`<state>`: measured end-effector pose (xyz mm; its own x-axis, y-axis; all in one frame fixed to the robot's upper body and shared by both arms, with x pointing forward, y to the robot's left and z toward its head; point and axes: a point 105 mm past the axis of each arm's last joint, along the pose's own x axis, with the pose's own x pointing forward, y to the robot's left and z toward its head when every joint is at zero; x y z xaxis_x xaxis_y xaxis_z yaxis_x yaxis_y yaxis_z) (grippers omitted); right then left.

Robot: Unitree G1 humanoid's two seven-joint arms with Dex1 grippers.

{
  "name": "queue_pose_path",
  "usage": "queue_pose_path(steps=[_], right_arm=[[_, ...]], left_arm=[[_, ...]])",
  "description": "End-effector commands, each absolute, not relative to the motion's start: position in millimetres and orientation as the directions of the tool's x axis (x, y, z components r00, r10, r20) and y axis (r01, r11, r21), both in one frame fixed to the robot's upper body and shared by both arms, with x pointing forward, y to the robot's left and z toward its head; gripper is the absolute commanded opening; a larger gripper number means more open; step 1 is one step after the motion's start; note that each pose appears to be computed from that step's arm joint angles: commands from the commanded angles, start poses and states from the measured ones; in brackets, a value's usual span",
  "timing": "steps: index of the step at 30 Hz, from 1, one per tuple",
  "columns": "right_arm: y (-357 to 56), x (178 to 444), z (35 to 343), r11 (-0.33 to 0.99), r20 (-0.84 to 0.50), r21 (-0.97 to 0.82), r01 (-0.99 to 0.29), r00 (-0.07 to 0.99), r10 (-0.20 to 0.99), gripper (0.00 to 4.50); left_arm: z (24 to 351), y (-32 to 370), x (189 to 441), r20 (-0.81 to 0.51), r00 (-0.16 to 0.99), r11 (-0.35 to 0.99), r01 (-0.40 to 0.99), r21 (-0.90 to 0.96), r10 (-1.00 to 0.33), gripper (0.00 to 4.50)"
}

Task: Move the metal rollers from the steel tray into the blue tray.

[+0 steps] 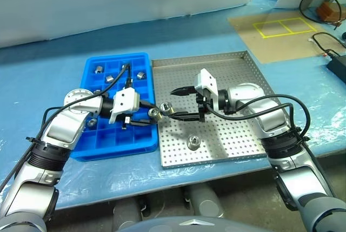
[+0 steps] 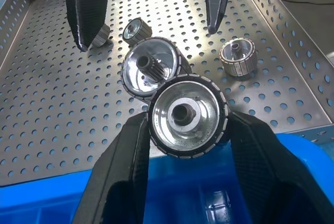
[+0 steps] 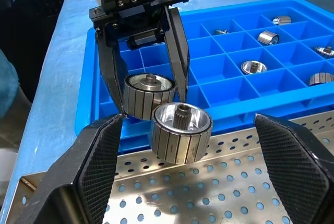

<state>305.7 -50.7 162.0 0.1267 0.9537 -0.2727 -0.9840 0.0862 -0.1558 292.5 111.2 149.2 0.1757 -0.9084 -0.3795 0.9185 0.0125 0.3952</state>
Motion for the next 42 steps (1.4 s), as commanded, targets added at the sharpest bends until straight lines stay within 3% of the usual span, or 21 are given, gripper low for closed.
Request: queue_pose_path(steps=[1,13,16,20,24,29,36,42], right_arm=[[-47,302,166,0.062,-0.258,-0.167,-0.984,0.105,0.960,4.14],[-44,300,159,0.044,-0.272,-0.134,-0.990,0.080,0.959,4.14],[-44,298,161,0.035,-0.258,-0.124,-0.992,0.067,0.964,3.50],[-44,300,159,0.059,-0.265,-0.136,-0.989,0.094,0.960,2.20],[-44,297,159,0.041,-0.263,-0.132,-0.990,0.074,0.962,1.67],[-44,294,160,0.026,-0.260,-0.132,-0.991,0.060,0.964,1.62],[-58,308,159,0.106,-0.290,-0.170,-0.980,0.152,0.945,1.62],[-105,333,140,0.210,-0.412,-0.260,-0.943,0.305,0.858,1.62]], left_arm=[[165,107,289,-0.334,0.178,0.005,0.887,0.462,-0.926,1.91],[169,100,290,-0.301,0.183,0.019,0.880,0.474,-0.936,1.91],[169,100,290,-0.301,0.180,0.018,0.881,0.473,-0.937,1.91],[169,99,289,-0.301,0.177,0.015,0.882,0.471,-0.937,1.91],[168,99,289,-0.305,0.175,0.013,0.884,0.467,-0.936,1.91],[168,99,289,-0.303,0.175,0.013,0.884,0.468,-0.937,1.91],[173,110,292,-0.292,0.225,0.062,0.877,0.477,-0.930,1.91],[172,116,290,-0.292,0.243,0.084,0.880,0.468,-0.925,1.91]])
